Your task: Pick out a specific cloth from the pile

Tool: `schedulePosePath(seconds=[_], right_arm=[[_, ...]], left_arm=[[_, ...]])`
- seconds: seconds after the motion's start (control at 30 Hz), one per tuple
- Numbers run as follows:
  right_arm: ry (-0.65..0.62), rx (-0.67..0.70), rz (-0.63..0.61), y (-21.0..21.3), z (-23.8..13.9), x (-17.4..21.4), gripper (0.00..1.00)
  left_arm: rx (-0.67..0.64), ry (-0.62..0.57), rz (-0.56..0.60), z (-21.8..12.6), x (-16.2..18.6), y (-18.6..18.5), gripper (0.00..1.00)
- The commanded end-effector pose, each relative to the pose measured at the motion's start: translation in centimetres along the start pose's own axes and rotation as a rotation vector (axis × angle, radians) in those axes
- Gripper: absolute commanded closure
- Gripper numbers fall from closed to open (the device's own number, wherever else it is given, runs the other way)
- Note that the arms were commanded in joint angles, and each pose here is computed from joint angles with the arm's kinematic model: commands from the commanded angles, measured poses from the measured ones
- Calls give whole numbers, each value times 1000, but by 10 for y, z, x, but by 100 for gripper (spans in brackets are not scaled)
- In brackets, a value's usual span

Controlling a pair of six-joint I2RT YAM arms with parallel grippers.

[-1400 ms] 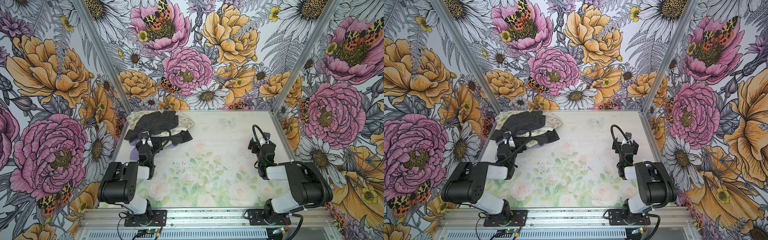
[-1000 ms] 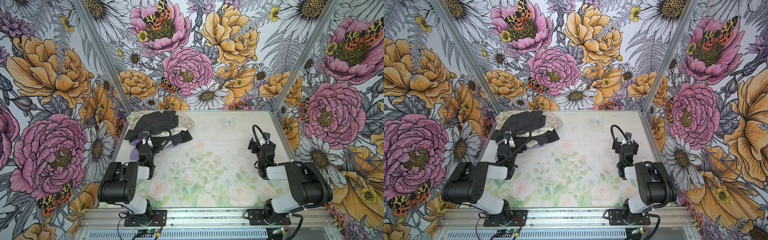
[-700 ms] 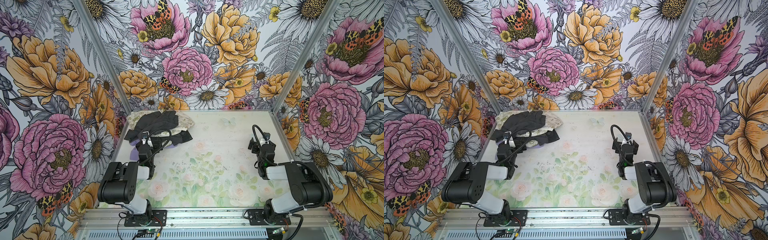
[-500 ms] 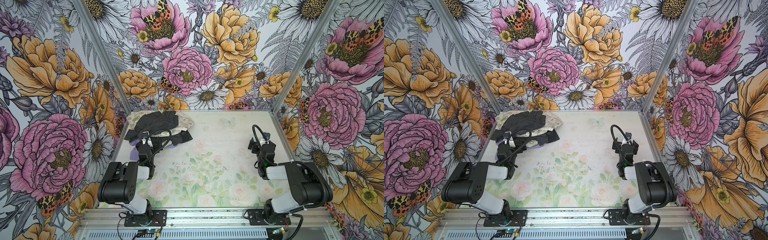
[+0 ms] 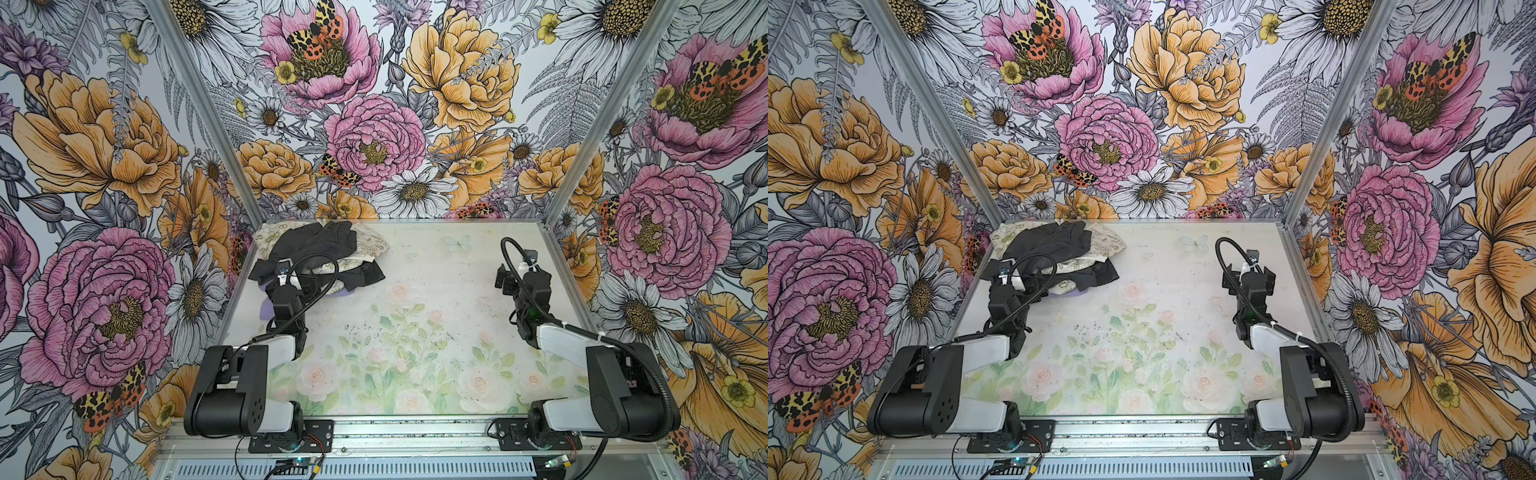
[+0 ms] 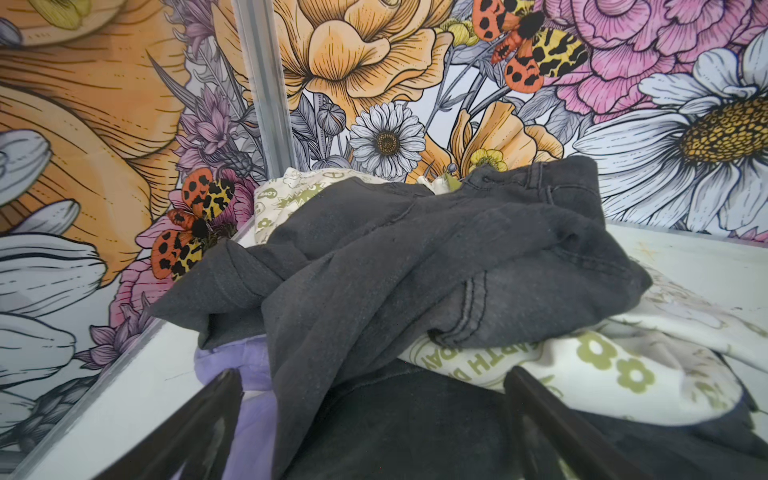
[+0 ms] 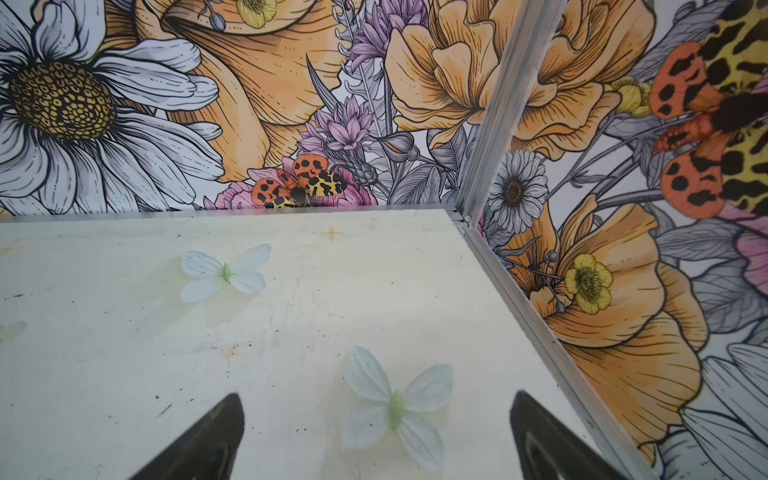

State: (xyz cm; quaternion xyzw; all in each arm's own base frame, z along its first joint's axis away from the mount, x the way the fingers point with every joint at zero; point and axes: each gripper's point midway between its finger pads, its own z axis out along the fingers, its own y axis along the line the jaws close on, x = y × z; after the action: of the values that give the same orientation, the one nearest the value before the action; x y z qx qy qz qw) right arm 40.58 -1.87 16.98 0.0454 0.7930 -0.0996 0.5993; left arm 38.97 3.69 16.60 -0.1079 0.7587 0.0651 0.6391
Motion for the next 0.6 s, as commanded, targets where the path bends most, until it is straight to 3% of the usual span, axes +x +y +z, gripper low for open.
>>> schedulePosePath(seconds=[0.0, 0.13, 0.27, 0.43, 0.57], right_arm=[[100, 2, -62, -1, -10, -2, 1], [139, 23, -36, -9, -26, -28, 1], [183, -9, 5, -9, -40, -50, 0], [266, -48, 60, -12, -46, -45, 1], [245, -217, 105, 15, -52, -59, 3]], left_arm=[[-61, 35, -11, -12, -17, 6, 1], [-93, 53, -42, -34, -41, 6, 1], [-164, 104, -153, -59, -64, 17, 1], [-193, 233, -231, -80, -67, 23, 1], [-214, 350, -410, -89, -50, 32, 1]])
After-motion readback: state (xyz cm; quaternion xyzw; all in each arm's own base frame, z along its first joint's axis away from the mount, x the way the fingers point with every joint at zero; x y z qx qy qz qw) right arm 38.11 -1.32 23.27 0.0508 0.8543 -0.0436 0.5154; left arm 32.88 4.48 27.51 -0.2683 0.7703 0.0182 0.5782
